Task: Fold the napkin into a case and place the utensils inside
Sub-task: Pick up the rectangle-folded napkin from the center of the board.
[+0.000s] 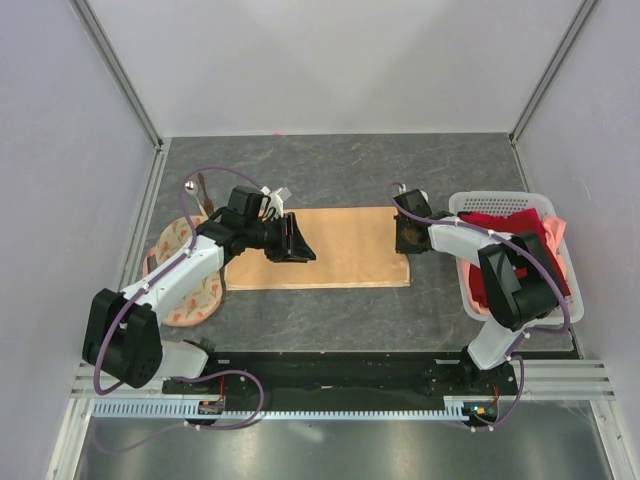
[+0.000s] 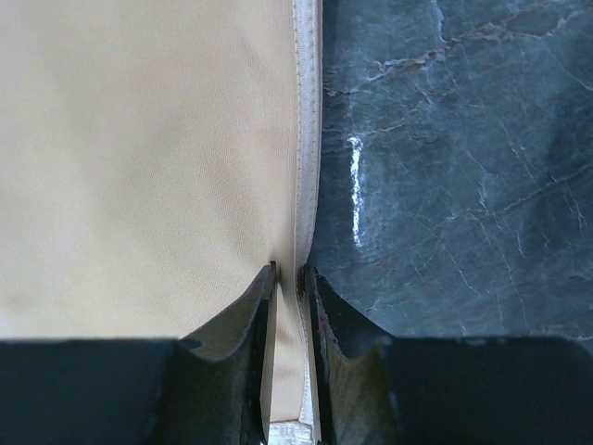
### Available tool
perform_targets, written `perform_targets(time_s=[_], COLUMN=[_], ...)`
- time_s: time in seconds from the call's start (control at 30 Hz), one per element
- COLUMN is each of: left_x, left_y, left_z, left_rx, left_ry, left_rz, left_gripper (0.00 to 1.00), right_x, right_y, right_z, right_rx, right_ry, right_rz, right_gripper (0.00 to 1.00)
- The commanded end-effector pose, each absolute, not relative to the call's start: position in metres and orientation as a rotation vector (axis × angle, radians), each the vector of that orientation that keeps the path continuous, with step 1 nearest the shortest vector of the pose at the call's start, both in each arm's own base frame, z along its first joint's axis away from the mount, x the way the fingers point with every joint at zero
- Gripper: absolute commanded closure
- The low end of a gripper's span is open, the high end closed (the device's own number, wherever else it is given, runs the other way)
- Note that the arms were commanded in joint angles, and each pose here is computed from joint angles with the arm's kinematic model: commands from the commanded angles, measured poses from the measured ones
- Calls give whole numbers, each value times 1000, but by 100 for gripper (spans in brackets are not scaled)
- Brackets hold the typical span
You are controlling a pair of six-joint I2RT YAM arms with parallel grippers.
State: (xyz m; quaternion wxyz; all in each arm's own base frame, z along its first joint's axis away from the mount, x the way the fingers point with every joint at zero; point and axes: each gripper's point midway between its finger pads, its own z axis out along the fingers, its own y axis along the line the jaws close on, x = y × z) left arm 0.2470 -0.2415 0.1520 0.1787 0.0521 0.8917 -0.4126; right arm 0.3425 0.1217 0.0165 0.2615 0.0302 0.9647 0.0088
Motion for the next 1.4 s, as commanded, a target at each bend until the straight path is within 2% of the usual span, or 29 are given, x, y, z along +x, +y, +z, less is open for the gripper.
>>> perform_targets(time_s=[0.0, 0.13, 0.17, 0.2, 0.23, 0.53, 0.7, 0.9, 1.1, 1.37], left_x=[249, 251, 252, 252, 255, 284, 302, 321, 331, 341], left_y=[-245, -244, -244, -245, -245, -249, -268, -296, -315, -327], left_z=[167, 162, 160, 158, 157, 130, 122, 91, 60, 71], left_rx=[199, 173, 166, 159, 149, 50, -2, -85, -142, -136], left_ry=[2459, 2478, 2483, 2493, 2495, 2573, 2599, 2675, 2738, 2696], left_rz=[-1195, -1183, -1179, -1180, -1171, -1089, -1143, -1155, -1135, -1141], left_gripper=[57, 57, 57, 57, 57, 58, 61, 71, 75, 76], right_x=[322, 326, 326, 327, 329, 334, 331, 334, 339, 338], right_y=[129, 124, 123, 120, 118, 104, 99, 95, 91, 96], right_z=[-13, -6, -5, -3, 2, 60, 75, 92, 117, 118], right_rx=[-26, -54, -61, -64, -79, -37, -53, -30, -22, -34], right_ry=[2708, 2696, 2692, 2688, 2672, 2557, 2531, 2500, 2447, 2450], right_rz=[107, 147, 150, 143, 138, 63, 54, 52, 76, 115], right_gripper=[78, 88, 96, 99, 100, 100, 100, 100, 100, 100])
